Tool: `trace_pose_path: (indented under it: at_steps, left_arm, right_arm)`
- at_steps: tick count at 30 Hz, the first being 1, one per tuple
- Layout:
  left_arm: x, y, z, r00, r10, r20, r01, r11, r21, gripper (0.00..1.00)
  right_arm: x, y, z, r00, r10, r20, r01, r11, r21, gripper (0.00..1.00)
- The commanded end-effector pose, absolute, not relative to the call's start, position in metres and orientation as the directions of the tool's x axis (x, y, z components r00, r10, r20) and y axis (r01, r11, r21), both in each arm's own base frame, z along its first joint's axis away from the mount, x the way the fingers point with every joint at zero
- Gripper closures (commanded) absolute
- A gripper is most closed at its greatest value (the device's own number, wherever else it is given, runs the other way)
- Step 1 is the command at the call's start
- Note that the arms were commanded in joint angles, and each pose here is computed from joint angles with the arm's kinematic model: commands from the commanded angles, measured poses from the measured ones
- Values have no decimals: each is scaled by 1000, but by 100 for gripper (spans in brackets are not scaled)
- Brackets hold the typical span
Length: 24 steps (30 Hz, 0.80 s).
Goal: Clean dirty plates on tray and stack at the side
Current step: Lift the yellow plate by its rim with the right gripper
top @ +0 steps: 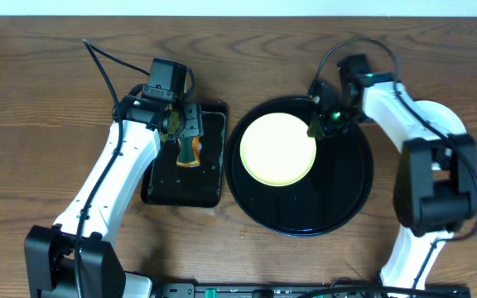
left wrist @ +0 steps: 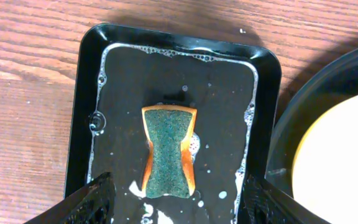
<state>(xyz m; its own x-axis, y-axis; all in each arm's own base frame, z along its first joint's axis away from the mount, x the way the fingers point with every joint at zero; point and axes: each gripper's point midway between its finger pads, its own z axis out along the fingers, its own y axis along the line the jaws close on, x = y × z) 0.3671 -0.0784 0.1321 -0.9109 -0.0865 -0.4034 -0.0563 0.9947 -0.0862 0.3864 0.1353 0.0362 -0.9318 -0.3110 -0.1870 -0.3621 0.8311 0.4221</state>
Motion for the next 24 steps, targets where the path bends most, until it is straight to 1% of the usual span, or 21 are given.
trace_pose_path:
  at_steps: [1,7,13,17,24]
  left_arm:
    - [370,-78,140,-904,-81,-420,-49,995,-85,32]
    - [370,-78,140,-904,-81,-420,-50,995,-85,32]
    - [370,-78,140,-904,-81,-420,-50,995,-85,32]
    - [370,-78,140,-904,-81,-420,-49,995,-85,32]
    - [370,-78,140,-904,-81,-420,-49,995,-85,31]
  right_arm:
    - [389,149,84,-897,-310,-316,-436,742,509,99]
    - [384,143,81,-905,-314,-286,-419,767,486,99]
    - [391,128,83,-896,-325,-301,-426,817,388,99]
    - [400,107,93,-884,-336,-325,-423,871,250,99]
    - [414,76,134,-840,-350,-415,-390,921,14,99]
